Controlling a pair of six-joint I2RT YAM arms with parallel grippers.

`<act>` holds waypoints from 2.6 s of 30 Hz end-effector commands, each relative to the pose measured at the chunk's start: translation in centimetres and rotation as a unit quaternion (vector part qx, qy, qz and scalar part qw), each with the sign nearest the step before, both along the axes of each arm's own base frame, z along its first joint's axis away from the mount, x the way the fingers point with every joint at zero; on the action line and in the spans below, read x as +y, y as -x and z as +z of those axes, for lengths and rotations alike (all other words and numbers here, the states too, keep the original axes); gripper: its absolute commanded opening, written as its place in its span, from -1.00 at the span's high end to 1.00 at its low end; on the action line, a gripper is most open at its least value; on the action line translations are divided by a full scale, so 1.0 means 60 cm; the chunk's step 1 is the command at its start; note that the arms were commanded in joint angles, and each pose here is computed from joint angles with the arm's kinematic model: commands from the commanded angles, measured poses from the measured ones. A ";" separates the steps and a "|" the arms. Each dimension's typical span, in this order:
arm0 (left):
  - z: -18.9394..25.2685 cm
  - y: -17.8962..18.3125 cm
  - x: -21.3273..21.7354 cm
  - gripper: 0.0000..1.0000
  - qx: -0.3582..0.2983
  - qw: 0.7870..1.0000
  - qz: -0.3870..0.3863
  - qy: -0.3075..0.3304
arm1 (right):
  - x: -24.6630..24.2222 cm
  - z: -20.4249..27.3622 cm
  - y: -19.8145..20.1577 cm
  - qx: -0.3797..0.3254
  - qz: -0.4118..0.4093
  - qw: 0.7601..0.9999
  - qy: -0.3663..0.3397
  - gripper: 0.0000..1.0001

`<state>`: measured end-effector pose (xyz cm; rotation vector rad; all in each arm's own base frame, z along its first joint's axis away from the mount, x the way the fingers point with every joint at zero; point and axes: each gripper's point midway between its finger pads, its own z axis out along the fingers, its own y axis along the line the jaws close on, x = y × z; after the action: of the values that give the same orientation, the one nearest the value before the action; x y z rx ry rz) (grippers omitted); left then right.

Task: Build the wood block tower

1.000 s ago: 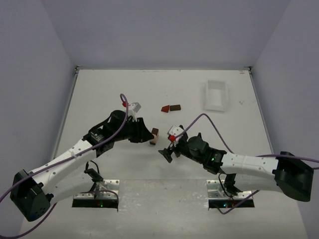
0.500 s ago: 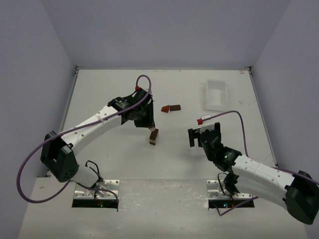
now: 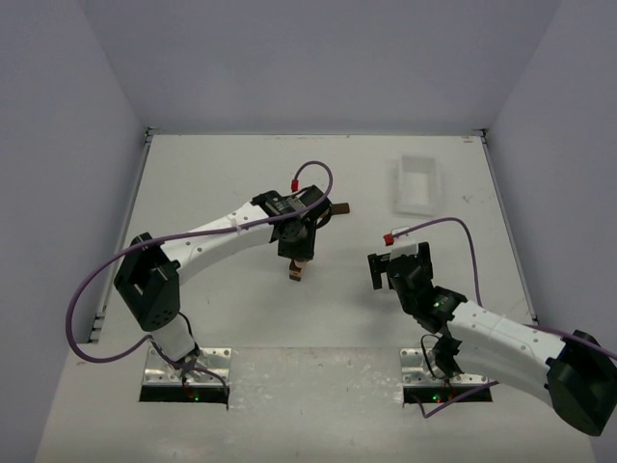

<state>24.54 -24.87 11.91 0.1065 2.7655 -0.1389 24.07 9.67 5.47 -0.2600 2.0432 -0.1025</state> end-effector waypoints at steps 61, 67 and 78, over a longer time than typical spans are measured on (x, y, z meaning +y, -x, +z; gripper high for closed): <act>0.013 -0.036 0.000 0.99 -0.071 0.997 -0.037 -0.005 | 0.007 0.008 -0.011 -0.004 0.001 1.000 -0.002 -0.97; 0.004 -0.035 0.000 0.98 -0.066 0.997 -0.039 -0.008 | 0.007 0.008 -0.010 -0.004 0.002 1.000 -0.002 -0.97; -0.003 -0.031 0.003 0.94 -0.060 0.997 -0.041 -0.012 | 0.005 0.009 -0.010 -0.007 0.000 1.000 -0.002 -0.97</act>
<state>26.13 -24.46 11.21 0.2225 2.6716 -0.0854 23.85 9.75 4.55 -0.2994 2.0758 -0.1099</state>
